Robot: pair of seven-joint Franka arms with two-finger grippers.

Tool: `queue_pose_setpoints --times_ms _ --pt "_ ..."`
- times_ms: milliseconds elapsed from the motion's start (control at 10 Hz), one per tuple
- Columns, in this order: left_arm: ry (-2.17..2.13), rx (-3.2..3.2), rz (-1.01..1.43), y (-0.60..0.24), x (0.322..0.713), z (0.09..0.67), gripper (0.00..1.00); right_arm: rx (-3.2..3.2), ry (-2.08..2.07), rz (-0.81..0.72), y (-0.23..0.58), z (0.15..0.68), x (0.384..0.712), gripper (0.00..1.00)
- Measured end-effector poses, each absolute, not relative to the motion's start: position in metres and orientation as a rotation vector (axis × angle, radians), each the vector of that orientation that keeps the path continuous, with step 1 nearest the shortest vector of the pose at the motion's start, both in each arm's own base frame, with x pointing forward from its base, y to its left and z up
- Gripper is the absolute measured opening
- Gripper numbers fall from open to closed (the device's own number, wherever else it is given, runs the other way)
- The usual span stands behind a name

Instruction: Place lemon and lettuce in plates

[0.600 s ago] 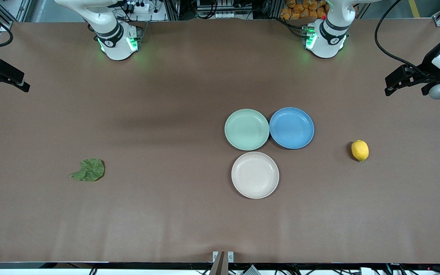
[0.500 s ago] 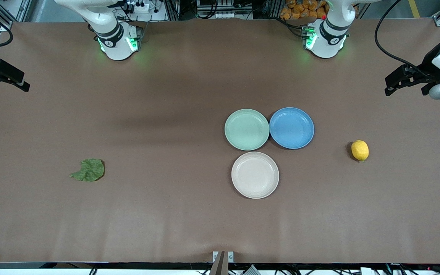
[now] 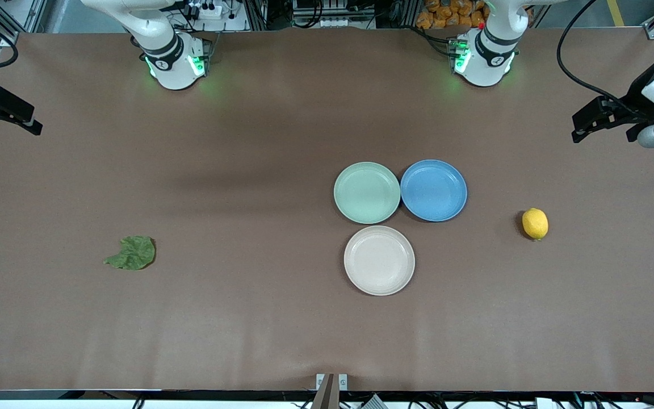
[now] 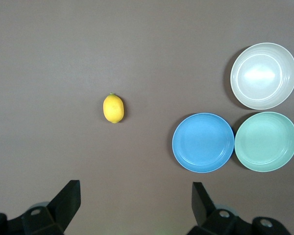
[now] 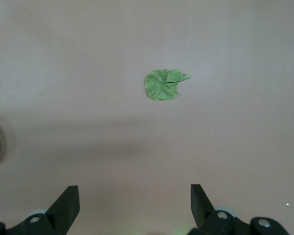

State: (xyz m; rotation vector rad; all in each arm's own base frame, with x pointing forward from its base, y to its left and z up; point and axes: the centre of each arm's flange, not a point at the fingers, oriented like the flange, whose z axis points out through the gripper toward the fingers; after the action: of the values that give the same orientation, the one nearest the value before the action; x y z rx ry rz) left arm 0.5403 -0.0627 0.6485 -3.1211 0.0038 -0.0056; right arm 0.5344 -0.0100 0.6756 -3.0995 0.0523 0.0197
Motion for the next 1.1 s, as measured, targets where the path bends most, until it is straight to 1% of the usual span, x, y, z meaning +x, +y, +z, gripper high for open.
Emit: queue_pose_setpoints --times_ms 500,700,800,900,1100 --pt "0.012 -3.12 0.07 -0.065 0.554 0.623 1.0 -3.099 0.049 0.018 -0.009 0.676 0.534 1.0" --pt "-0.038 -3.12 0.083 -0.047 0.559 0.618 1.0 -3.099 0.05 0.018 -0.01 0.673 0.535 1.0" --pt "-0.077 -3.12 0.085 -0.033 0.56 0.618 1.0 -3.099 0.052 0.018 -0.01 0.662 0.539 1.0" --pt "-0.099 -3.119 0.099 -0.022 0.562 0.614 1.0 -3.099 0.057 0.014 -0.01 0.639 0.547 1.0" --pt "-0.107 -3.118 0.166 -0.014 0.571 0.591 1.0 -3.101 0.073 -0.032 -0.012 0.56 0.566 1.0"
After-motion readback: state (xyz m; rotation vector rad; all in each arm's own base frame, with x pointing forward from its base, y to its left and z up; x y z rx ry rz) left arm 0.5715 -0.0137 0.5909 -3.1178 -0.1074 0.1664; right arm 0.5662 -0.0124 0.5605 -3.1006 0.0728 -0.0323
